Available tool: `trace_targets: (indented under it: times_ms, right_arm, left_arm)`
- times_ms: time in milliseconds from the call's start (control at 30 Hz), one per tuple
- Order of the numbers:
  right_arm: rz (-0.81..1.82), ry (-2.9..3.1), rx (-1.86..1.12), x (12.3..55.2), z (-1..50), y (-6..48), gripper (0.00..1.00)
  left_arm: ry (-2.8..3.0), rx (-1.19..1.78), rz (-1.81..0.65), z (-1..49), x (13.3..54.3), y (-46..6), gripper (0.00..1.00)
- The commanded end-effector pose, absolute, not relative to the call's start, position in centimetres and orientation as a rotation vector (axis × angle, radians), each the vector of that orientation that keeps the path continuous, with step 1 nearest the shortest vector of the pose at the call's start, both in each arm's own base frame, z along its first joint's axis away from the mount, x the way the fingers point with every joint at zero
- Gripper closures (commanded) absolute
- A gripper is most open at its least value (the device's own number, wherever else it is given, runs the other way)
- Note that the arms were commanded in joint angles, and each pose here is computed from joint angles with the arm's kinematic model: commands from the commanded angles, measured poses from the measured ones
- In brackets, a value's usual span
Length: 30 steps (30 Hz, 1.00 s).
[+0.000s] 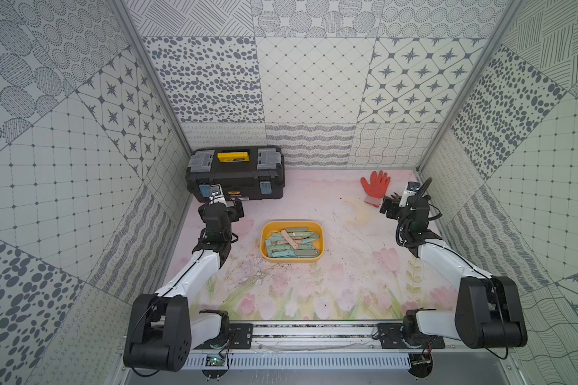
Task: Take the fruit knife out of the storage box
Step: Pick up the fruit knife from the storage box.
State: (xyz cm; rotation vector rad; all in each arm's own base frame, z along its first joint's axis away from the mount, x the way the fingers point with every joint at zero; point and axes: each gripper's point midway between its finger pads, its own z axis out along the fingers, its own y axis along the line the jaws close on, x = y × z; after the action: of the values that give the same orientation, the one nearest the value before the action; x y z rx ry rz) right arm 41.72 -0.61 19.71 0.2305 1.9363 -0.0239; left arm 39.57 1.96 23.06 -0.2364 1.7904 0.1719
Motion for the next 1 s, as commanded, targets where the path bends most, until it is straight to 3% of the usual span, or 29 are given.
trace_targets:
  times_ms: [0,300,700,967]
  right_arm:
    - [0.041,2.045,0.214,40.7,20.3,1.9,0.02]
    - [0.177,2.089,-0.128,39.2,24.3,11.5,0.02]
    - [0.319,2.201,-0.578,37.0,25.0,22.3,0.02]
    - [0.341,2.257,-0.965,34.1,22.3,30.0,0.02]
  left_arm:
    - [1.995,-0.471,0.158,21.9,36.5,3.2,0.01]
    - [2.234,-0.702,0.166,21.6,34.0,3.6,0.01]
    - [2.587,-0.291,-0.178,19.4,36.0,-2.5,0.01]
    - [2.684,-0.264,-0.237,17.1,35.6,-3.5,0.01]
